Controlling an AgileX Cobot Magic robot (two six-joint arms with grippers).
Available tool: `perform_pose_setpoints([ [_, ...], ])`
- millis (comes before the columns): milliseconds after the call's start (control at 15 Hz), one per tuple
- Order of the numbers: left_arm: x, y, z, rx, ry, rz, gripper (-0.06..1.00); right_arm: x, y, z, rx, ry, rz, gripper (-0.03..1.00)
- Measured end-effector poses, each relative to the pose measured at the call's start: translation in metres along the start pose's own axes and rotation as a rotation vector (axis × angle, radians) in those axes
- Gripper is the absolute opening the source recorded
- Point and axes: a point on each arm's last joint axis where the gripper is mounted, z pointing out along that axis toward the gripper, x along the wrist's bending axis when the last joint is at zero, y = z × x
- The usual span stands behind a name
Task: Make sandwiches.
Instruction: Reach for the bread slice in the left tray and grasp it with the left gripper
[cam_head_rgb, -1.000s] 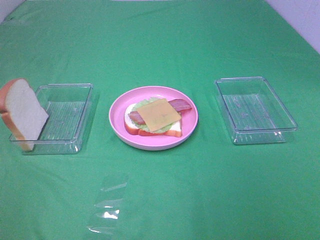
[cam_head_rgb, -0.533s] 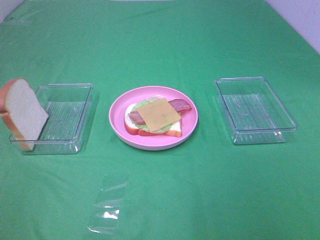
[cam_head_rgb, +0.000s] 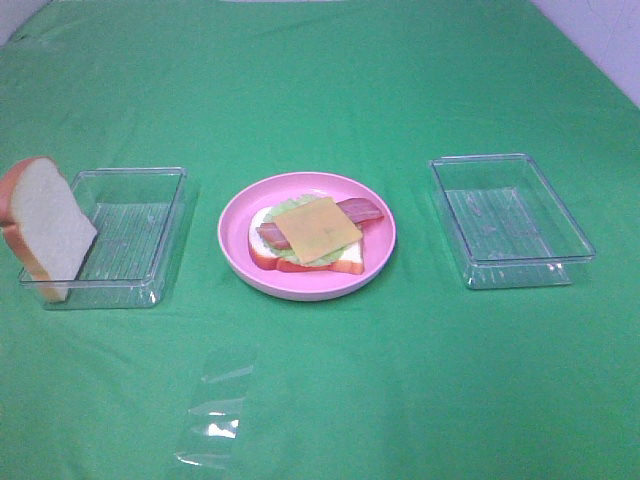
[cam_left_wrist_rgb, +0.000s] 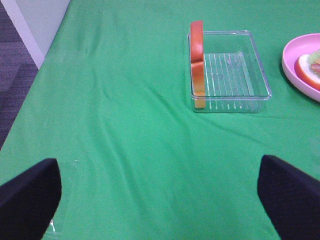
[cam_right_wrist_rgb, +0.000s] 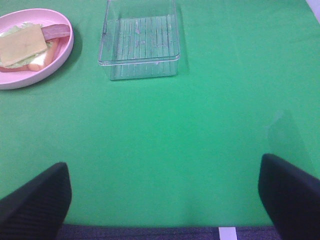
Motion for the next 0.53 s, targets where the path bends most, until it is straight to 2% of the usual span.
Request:
perform_pose_setpoints([
  [67, 0.0, 0.003, 0.003, 0.019, 0.0, 0.0, 0.99, 0.0, 0.0, 0.0, 0.0, 0.0, 0.0, 0.97],
  [267, 0.0, 0.039, 0.022, 0.039, 0.001, -0.04, 0.99, 0.0, 0.0, 0.0, 0.0, 0.001, 0.0, 0.97],
  [533, 0.0, 0.076, 0.064, 0.215, 0.005, -0.045, 0.99, 0.0, 0.0, 0.0, 0.0, 0.001, 0.0, 0.97],
])
